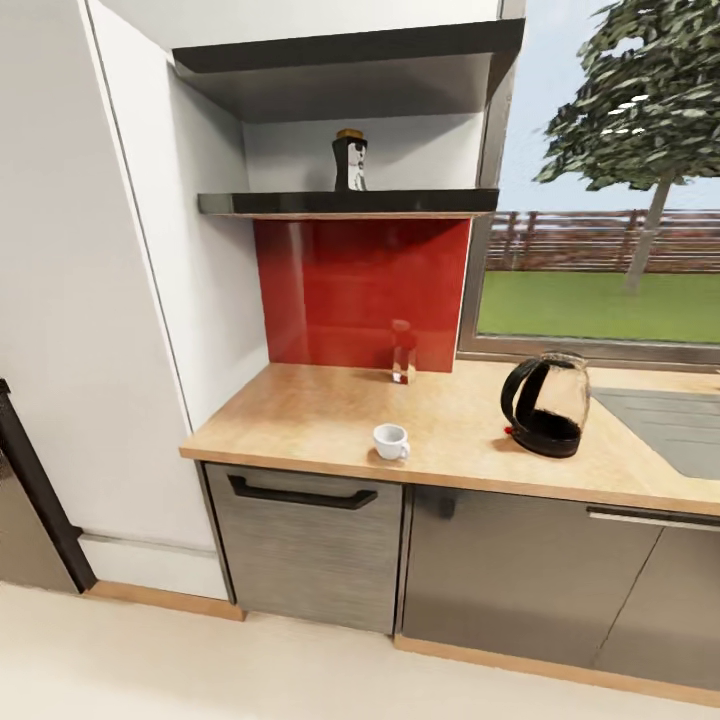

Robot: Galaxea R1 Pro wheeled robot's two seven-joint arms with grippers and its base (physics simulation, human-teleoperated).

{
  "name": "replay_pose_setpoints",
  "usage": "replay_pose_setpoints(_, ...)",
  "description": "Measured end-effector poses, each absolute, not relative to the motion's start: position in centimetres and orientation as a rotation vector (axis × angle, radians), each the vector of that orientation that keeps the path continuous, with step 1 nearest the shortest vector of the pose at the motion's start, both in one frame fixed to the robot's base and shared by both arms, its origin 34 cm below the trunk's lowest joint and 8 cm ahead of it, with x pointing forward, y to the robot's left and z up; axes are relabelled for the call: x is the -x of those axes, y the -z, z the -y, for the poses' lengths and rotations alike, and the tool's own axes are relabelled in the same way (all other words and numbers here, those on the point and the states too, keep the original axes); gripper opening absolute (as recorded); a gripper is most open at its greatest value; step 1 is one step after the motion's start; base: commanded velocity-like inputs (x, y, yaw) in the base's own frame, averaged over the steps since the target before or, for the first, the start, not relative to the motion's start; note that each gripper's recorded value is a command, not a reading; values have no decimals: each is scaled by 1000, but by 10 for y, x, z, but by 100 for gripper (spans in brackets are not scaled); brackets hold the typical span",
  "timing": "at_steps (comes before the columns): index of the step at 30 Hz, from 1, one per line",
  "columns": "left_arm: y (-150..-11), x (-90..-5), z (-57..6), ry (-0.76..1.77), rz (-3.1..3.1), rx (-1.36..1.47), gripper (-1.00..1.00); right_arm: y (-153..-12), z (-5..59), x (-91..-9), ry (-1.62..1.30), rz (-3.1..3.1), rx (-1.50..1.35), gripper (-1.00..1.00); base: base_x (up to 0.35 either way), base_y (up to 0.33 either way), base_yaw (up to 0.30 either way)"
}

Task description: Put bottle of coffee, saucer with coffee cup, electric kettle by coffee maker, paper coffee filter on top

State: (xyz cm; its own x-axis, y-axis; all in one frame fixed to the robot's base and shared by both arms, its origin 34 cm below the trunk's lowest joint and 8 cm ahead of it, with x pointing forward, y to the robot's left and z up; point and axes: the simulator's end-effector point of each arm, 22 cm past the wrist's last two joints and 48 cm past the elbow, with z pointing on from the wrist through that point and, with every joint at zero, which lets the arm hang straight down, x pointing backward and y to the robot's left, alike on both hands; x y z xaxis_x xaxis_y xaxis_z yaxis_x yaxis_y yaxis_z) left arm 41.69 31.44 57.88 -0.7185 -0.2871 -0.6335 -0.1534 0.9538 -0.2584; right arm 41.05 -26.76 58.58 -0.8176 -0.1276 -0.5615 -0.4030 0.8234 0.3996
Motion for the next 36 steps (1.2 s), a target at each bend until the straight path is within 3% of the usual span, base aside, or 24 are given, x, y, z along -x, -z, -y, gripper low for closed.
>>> replay_pose_setpoints(8, -579, -417, -314, 243, -2382, 309, 100, -586, 271, -410, -696, -2481, 392, 100, 121, 268, -27)
replay_pose_setpoints(20, -580, -418, -314, 244, -2379, 308, 100, -587, 271, -411, -695, -2478, 394, 100, 14, 96, -217)
replay_pose_setpoints(36, -580, -418, -314, 244, -2378, 308, 100, -587, 275, -411, -690, -2480, 395, 100, 0, 228, -19)
